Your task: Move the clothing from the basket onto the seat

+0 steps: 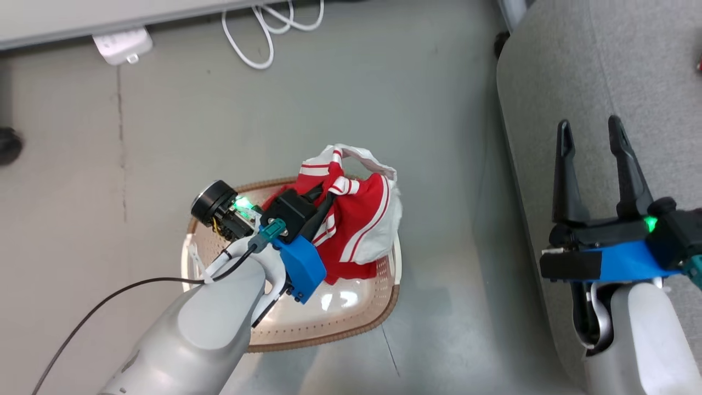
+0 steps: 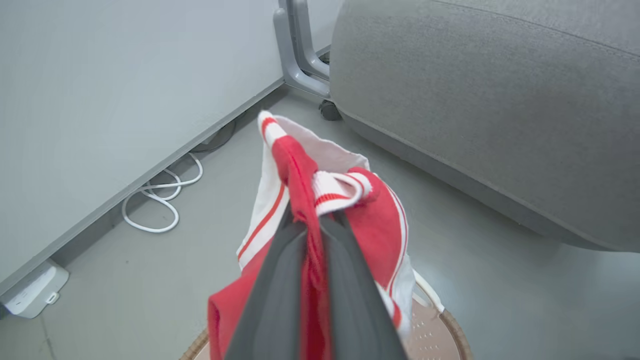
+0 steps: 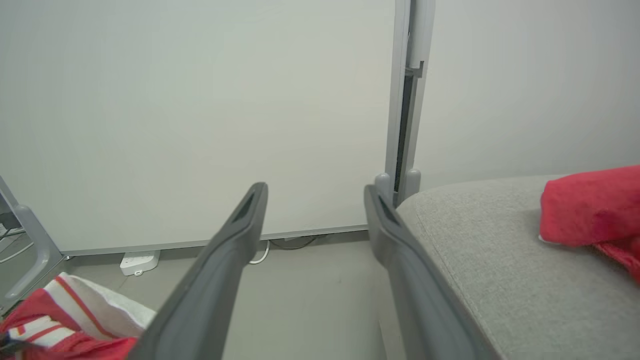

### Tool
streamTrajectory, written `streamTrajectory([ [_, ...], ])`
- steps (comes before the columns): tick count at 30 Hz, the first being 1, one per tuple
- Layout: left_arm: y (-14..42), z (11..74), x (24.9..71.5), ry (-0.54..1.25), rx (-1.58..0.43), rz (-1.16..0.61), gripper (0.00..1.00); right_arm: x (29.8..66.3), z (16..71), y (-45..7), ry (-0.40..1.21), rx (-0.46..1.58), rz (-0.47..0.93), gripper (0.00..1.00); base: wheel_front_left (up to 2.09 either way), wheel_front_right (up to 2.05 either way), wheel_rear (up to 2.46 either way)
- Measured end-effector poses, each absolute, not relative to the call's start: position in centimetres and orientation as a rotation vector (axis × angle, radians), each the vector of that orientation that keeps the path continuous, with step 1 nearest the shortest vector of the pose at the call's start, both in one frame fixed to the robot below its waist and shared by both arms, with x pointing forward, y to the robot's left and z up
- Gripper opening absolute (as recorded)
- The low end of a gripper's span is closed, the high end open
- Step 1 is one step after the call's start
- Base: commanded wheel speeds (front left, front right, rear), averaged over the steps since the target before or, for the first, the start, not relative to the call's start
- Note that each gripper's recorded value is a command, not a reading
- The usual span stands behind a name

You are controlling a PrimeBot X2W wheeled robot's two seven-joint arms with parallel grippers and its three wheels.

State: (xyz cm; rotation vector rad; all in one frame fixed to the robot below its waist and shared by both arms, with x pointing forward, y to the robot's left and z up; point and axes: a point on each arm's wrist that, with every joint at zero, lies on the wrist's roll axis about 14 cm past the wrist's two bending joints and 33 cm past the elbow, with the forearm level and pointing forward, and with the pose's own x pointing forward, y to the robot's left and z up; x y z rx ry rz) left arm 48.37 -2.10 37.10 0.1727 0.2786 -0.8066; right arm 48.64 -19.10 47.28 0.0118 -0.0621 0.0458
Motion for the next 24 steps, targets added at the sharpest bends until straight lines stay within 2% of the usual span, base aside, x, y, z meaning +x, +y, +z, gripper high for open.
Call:
streamTrajectory([
  [12,-1.8,49.3,48.5,-0.016,0.11,-0.717,0.0,44.9,50.4,-18.7,-0.105,0.024,0.052,1.0,0.0,0.0,0.0],
  [24,-2.0,58.6,45.8,-0.245,0.091,-0.702,0.0,41.8,52.5,-17.9,-0.144,0.042,0.072,1.0,0.0,0.0,0.0],
])
